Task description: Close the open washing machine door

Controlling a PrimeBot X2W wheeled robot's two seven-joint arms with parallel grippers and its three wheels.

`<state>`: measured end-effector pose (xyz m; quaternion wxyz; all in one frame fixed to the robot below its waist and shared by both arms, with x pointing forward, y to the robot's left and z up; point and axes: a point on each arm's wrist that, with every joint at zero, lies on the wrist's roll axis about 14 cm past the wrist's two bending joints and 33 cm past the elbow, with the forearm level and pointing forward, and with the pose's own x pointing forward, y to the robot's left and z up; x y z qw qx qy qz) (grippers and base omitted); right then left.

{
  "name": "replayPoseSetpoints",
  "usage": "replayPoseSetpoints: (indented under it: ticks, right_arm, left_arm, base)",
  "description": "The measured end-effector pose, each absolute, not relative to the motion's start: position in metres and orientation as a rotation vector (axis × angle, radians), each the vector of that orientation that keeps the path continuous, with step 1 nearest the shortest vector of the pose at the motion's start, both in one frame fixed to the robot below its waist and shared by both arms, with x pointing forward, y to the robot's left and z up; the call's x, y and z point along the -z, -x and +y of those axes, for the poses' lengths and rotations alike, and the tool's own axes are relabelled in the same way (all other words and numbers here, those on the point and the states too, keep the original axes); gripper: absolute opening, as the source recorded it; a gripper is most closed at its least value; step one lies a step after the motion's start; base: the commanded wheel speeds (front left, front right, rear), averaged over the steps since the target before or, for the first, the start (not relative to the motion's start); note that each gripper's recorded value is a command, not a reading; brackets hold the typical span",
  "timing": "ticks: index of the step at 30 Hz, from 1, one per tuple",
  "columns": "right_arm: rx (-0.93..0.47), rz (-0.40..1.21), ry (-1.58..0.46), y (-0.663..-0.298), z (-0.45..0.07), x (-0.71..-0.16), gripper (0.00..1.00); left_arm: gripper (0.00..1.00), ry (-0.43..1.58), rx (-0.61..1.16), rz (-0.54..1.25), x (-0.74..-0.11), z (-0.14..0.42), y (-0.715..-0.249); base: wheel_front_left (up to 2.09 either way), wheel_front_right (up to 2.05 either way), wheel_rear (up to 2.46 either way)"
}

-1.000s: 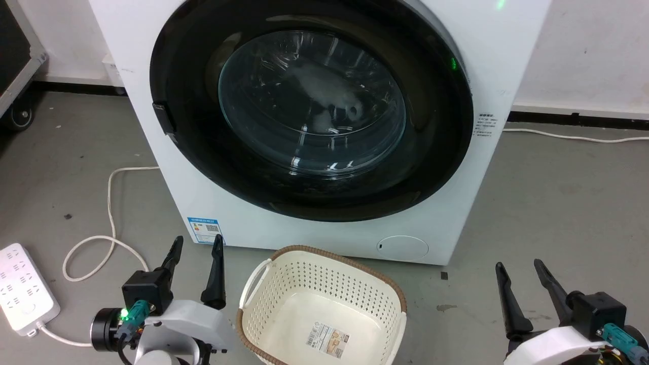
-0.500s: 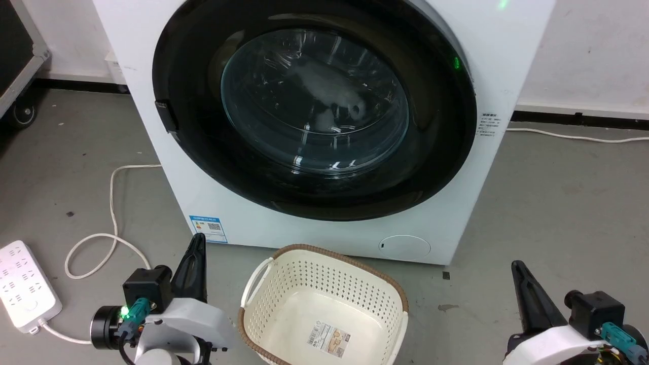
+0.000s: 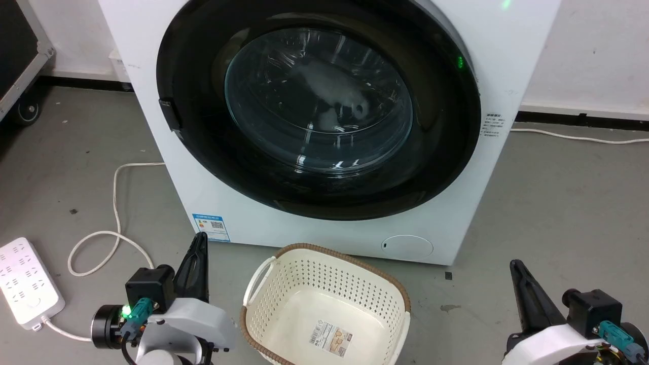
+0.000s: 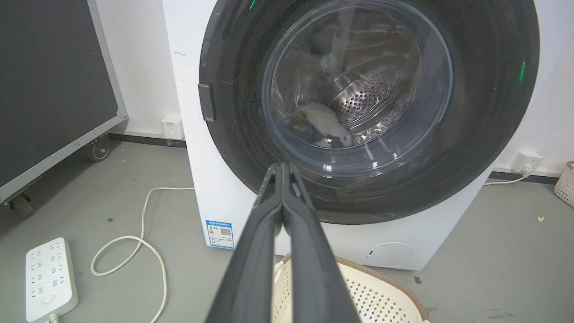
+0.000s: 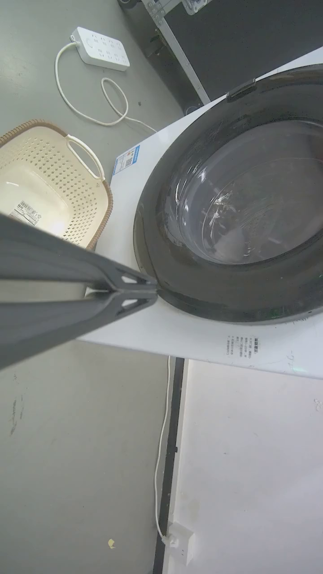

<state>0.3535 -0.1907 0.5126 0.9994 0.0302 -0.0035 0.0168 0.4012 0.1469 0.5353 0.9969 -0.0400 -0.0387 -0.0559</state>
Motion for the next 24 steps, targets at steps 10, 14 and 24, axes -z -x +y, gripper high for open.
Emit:
replayPoseSetpoints:
  ticks: [10,14,24]
  right_arm:
    - [-0.043,-0.003,-0.056,-0.3551,-0.1879,-0.5133,0.0]
    - [-0.047,-0.004,-0.048,-0.3557,-0.1867,-0.5139,0.0]
    - [-0.056,-0.001,-0.038,-0.3572,-0.1837,-0.5146,0.0]
  left_arm:
    - [0.0,0.07,0.102,-0.075,-0.5356,0.1503,-0.3992]
    - [0.0,0.07,0.102,-0.074,-0.5354,0.1498,-0.3981]
    - [0.0,0.056,0.093,-0.066,-0.5344,0.1526,-0.3954]
  base:
    - [0.0,0.0,0.0]
    - [0.0,0.0,0.0]
    - [0.0,0.0,0.0]
